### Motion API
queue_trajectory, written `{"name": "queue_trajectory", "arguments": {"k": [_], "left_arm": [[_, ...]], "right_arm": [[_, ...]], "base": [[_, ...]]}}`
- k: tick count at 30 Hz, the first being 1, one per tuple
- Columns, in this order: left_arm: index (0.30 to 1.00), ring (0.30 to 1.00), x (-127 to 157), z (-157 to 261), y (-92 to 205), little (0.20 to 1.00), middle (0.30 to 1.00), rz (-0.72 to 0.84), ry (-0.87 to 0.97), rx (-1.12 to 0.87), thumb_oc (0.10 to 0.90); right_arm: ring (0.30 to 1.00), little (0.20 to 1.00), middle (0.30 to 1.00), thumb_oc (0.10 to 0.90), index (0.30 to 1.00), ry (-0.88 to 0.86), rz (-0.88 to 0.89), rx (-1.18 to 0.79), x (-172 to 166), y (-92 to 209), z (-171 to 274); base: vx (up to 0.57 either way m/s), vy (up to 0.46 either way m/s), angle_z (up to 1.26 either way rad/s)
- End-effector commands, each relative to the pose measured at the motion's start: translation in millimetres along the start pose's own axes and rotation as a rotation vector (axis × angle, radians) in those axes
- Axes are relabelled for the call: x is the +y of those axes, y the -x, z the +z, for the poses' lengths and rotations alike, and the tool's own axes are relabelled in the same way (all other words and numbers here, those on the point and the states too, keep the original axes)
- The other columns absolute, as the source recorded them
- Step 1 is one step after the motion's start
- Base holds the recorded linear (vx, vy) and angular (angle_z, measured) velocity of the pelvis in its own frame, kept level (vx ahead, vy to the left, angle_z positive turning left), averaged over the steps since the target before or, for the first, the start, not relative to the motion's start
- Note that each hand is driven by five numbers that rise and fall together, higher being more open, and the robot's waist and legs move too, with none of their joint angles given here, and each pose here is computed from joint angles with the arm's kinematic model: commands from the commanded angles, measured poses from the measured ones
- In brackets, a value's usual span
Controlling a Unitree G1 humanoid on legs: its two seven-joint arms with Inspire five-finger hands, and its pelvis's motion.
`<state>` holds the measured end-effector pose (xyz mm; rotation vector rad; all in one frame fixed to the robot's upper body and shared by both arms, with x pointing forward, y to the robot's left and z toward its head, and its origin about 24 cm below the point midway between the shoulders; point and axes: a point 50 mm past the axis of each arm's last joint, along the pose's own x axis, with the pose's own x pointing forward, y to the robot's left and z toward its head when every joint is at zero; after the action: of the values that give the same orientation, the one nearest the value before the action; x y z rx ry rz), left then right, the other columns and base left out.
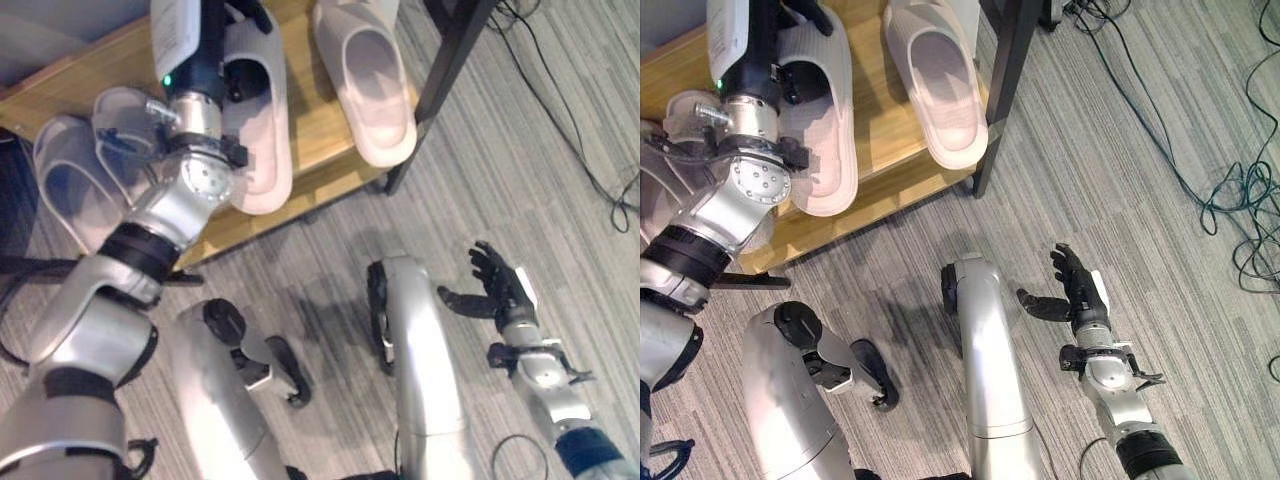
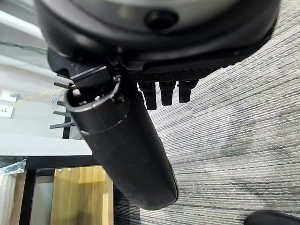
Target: Arrange the slippers neatly on the shoe rack.
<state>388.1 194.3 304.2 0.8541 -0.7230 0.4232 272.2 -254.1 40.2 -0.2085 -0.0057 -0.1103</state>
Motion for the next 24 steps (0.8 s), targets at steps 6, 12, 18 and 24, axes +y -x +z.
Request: {"name": "queue_trajectory", "arguments": {"k": [6,12,18,24], "left_arm": [[0.9,0.9,55.9,55.7,-53.5,0.9,0.9,0.217,0.087,-0.125,0.8],[0.9,0.9,46.9,70.0,-55.3,0.9,0.9,0.19,0.127,-0.153,0.8],[0.9,0.9,45.7,72.0,-50.6,0.9,0.9,0.18,0.155,-0.18,0.8],[0.9,0.9,40.6,64.2,-47.1,0.9,0.9,0.151,0.169,-0.153,0.8]], "right_arm": [[0.9,0.9,0.9,0.8,0.9,-0.029,0.025,-0.209,-2.6,-4.7,44.0],[0.9,0.9,0.9,0.8,0.9,-0.026,0.025,-0.207,2.8,-6.2,43.6],[0.9,0.9,0.9,0.8,0.9,0.007,0.027,-0.209,1.2,-4.0,43.9],[0.9,0.9,0.9,0.8,0.9,0.016,0.028,-0.209,-1.0,-2.8,44.3]], "base": [[0.0,0.0,0.0],[-0.01,-0.001,0.01],[0.0,-0.001,0.01],[0.0,0.0,0.0]]}}
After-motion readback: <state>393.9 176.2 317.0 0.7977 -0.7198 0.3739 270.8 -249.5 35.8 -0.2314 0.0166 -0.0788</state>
